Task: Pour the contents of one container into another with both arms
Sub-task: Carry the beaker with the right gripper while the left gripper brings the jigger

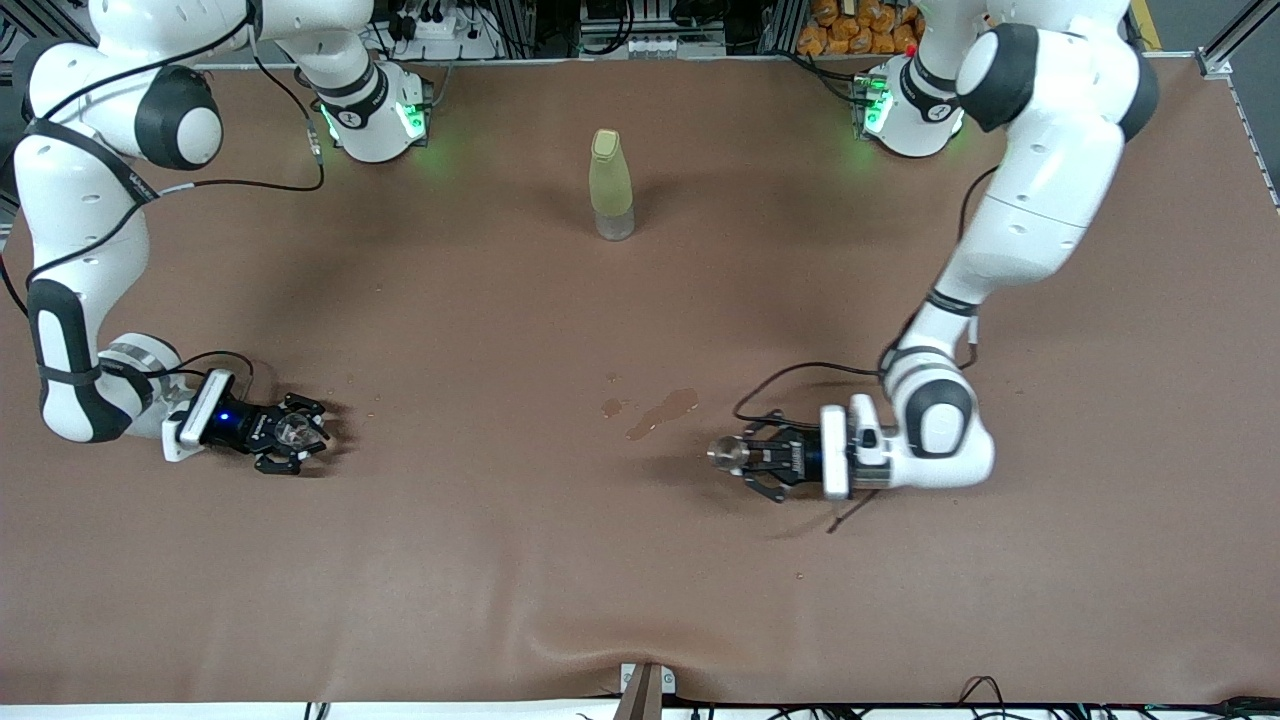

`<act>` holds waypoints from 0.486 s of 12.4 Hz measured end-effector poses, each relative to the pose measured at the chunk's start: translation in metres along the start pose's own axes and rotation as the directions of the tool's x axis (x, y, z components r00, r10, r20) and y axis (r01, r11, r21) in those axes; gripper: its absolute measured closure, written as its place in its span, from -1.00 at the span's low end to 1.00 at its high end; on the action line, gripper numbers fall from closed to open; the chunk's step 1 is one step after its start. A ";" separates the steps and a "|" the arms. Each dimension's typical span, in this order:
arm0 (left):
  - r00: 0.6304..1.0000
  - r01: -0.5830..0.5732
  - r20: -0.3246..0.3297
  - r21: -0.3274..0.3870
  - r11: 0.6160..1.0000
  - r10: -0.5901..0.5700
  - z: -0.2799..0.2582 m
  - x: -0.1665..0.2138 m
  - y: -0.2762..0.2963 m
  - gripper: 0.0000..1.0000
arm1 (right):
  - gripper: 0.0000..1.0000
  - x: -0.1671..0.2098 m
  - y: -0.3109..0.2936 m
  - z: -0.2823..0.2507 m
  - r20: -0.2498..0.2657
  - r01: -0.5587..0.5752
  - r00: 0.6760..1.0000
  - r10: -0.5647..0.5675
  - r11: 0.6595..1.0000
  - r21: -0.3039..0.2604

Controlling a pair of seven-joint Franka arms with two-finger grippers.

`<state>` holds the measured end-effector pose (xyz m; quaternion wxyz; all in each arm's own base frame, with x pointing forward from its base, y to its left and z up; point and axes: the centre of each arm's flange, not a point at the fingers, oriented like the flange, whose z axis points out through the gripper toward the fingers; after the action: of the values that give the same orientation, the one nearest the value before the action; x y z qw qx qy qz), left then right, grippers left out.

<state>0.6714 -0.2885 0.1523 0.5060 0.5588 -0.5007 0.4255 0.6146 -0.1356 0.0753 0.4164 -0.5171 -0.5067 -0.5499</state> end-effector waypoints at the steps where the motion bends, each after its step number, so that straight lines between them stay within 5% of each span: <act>1: 1.000 0.007 -0.003 0.007 1.000 -0.007 0.019 0.002 0.005 0.59 | 0.66 0.010 0.004 0.011 -0.011 -0.002 1.000 0.003 1.000 0.021; 6: 0.997 -0.050 -0.053 0.124 0.991 0.056 0.108 0.000 0.041 0.59 | 0.66 0.061 0.009 0.057 -0.041 -0.103 0.993 0.108 0.989 0.104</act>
<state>0.6269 -0.3955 0.1441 0.4731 0.5631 -0.4739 0.4842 0.6246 -0.0764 0.1343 0.4823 -0.5085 -0.4961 -0.5125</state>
